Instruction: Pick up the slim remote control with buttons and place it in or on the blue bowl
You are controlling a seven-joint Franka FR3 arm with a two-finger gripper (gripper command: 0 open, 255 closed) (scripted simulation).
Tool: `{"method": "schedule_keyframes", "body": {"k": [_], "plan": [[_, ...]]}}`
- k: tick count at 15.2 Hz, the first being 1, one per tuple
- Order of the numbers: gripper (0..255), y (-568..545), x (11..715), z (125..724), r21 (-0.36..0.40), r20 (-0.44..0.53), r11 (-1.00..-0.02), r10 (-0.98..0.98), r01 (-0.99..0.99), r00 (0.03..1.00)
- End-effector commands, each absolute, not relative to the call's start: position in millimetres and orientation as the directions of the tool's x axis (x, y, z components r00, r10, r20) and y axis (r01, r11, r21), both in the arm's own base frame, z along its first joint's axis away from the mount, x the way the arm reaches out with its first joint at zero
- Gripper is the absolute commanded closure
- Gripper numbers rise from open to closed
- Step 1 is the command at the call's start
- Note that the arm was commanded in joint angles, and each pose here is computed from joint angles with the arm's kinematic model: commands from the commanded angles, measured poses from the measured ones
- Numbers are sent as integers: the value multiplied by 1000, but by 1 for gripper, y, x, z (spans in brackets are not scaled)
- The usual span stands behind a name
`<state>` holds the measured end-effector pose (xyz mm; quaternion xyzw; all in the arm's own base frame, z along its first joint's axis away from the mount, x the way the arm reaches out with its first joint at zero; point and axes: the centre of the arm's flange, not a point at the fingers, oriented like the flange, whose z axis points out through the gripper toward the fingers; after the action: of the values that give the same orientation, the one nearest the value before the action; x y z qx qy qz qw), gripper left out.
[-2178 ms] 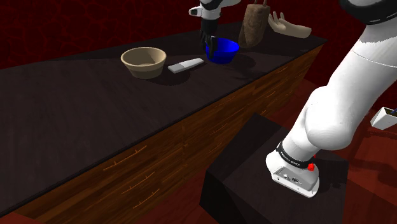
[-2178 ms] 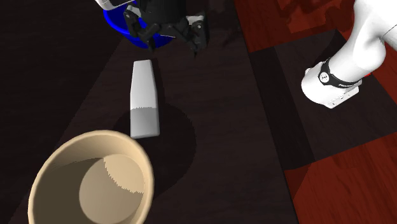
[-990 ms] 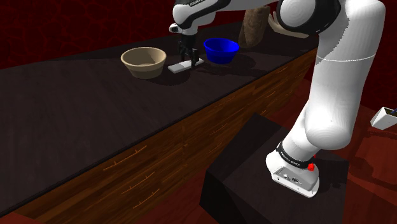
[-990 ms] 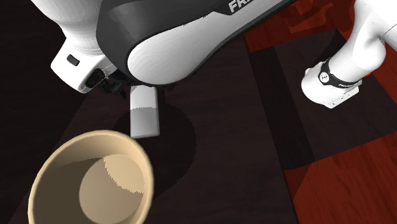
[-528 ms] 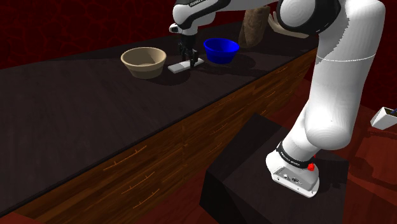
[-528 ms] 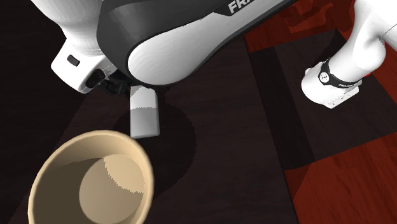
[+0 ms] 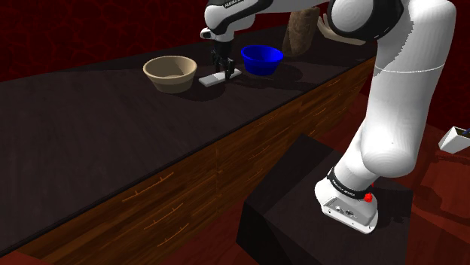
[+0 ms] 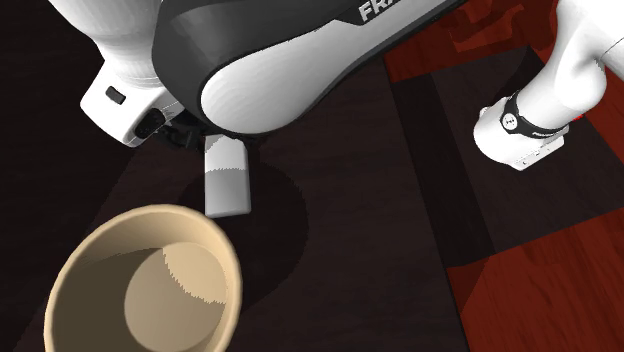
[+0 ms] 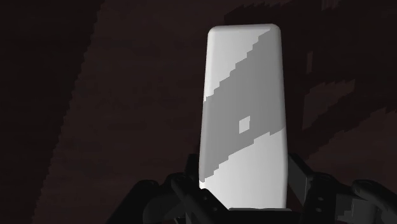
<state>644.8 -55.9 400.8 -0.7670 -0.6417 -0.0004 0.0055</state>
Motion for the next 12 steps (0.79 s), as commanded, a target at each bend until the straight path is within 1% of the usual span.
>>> {"method": "schedule_keyframes", "body": {"k": [1,12], "plan": [[255,-56,645,406,-8,8,-176,984,984,176],[255,-56,645,464,-8,8,-176,984,984,176]]}}
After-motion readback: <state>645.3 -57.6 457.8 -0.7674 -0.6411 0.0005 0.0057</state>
